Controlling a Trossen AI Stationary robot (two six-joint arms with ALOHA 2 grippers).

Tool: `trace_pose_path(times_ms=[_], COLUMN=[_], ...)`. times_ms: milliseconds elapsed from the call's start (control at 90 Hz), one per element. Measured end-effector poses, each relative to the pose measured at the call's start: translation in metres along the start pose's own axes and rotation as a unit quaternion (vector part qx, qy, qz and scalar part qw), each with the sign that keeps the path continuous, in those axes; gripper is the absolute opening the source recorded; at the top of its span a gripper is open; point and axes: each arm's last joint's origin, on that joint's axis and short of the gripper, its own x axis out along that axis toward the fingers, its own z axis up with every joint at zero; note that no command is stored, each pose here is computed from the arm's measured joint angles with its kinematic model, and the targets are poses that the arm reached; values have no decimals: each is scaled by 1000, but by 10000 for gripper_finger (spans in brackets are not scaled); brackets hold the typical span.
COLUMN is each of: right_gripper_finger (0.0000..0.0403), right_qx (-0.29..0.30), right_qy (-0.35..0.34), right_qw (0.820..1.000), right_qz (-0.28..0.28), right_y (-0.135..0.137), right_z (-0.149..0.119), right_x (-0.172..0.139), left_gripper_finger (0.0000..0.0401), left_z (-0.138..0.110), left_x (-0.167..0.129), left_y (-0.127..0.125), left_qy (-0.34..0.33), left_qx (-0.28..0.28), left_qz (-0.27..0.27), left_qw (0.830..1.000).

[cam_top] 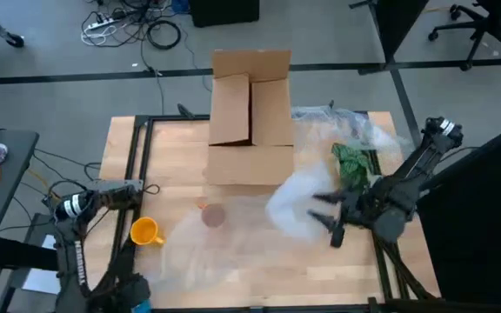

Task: Wrap mug
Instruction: Wrap the orange cup with the bubble wrap

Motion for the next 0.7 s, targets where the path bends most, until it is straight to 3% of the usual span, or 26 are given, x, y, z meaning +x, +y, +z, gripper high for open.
trace_pose_path(times_ms=[100,222,333,433,533,700], right_gripper_finger=[210,203,199,198,197,196], right_qx=[81,180,231,246,250,202], right_qy=[101,234,311,348,335,200], right_qw=[990,951,917,897,895,921], right_qz=[56,88,98,118,153,267], right_y=[-14,-29,-33,-30,-21,3], right_z=[-38,-71,-85,-85,-71,-30], right_x=[1,-1,-7,-10,-13,-14], left_gripper_finger=[0,0,0,0,0,0], left_z=[-3,-2,3,7,12,24], left_x=[-8,-19,-30,-40,-51,-72], left_y=[-1,-2,-3,-3,-3,-2], left_qy=[1,4,7,8,6,-49], left_qx=[-13,-25,-35,-45,-54,-52], left_qz=[-15,-36,-58,-79,-101,-146], left_qw=[1000,999,998,996,993,987])
